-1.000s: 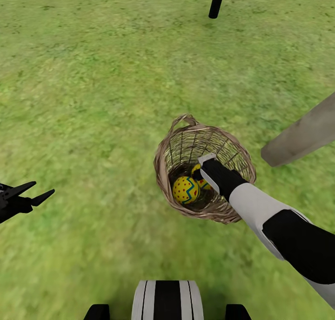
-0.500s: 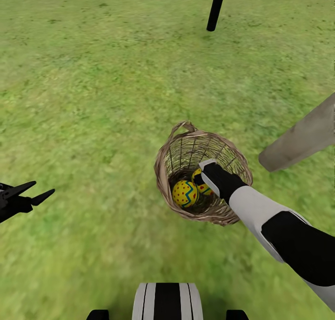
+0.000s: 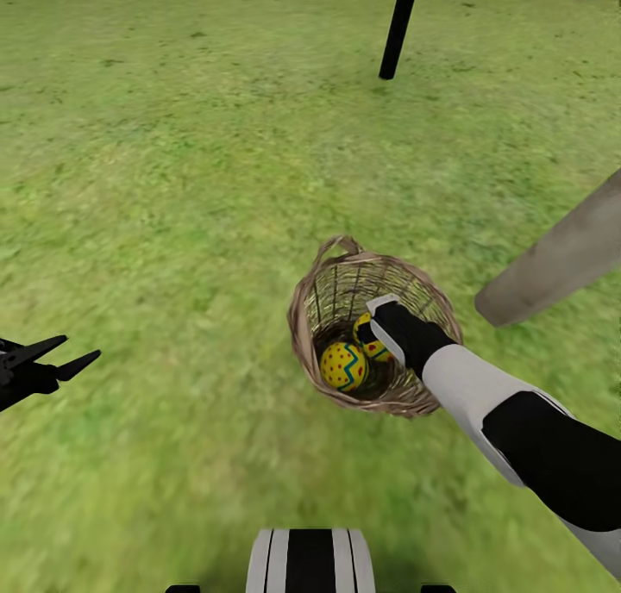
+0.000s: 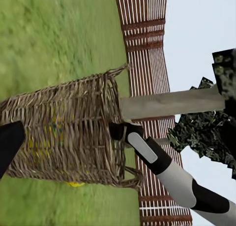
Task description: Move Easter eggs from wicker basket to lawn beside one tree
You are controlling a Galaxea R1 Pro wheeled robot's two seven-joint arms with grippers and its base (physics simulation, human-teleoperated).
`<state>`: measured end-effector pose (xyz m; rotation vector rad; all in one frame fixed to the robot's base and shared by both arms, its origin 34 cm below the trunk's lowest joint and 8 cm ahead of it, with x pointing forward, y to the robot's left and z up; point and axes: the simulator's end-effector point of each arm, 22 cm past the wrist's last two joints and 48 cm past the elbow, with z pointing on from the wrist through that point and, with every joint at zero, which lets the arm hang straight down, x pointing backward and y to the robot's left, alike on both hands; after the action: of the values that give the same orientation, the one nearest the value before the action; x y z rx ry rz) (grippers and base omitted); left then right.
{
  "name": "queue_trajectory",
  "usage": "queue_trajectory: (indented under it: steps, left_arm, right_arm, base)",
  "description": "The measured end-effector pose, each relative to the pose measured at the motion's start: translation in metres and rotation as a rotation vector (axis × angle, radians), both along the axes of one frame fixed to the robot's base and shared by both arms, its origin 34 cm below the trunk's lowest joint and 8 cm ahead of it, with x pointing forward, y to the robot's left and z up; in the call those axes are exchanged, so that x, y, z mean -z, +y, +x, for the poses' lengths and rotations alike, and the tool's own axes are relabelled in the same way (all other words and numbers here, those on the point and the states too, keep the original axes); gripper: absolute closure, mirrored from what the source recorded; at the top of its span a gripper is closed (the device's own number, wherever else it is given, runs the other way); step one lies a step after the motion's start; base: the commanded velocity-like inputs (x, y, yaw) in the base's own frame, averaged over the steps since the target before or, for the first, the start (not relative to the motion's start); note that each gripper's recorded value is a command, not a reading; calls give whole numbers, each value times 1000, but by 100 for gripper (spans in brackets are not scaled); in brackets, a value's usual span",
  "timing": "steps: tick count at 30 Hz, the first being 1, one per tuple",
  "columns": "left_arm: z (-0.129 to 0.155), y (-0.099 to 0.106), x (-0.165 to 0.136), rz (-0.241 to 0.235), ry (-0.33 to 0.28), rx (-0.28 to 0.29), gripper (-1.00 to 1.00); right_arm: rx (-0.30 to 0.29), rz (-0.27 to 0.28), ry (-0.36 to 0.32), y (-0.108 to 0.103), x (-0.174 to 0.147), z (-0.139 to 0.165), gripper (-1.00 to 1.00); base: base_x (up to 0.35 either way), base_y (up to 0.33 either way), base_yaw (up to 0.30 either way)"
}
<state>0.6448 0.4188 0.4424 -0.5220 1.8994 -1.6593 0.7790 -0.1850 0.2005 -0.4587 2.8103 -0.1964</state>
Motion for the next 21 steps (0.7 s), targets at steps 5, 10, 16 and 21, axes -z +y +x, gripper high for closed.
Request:
queue_trajectory:
  steps: [5,10,16,21]
  left_arm:
    - [1,1,-12,2,-20,0,-100]
    - [2,1,-24,2,-40,0,-100]
    - [2,1,-38,3,-64,1,-100]
    - [2,1,-51,3,-85,1,-100]
  right_arm:
    - [-14,26,-58,13,-28,19,100]
    - [-18,28,-82,15,-45,26,100]
    - [-15,30,-79,15,-64,28,100]
    - [60,142,-65,28,-115,39,100]
  base:
    - [-24,0,0]
    - [0,0,0]
    - [-48,0,0]
    - [-53,0,0]
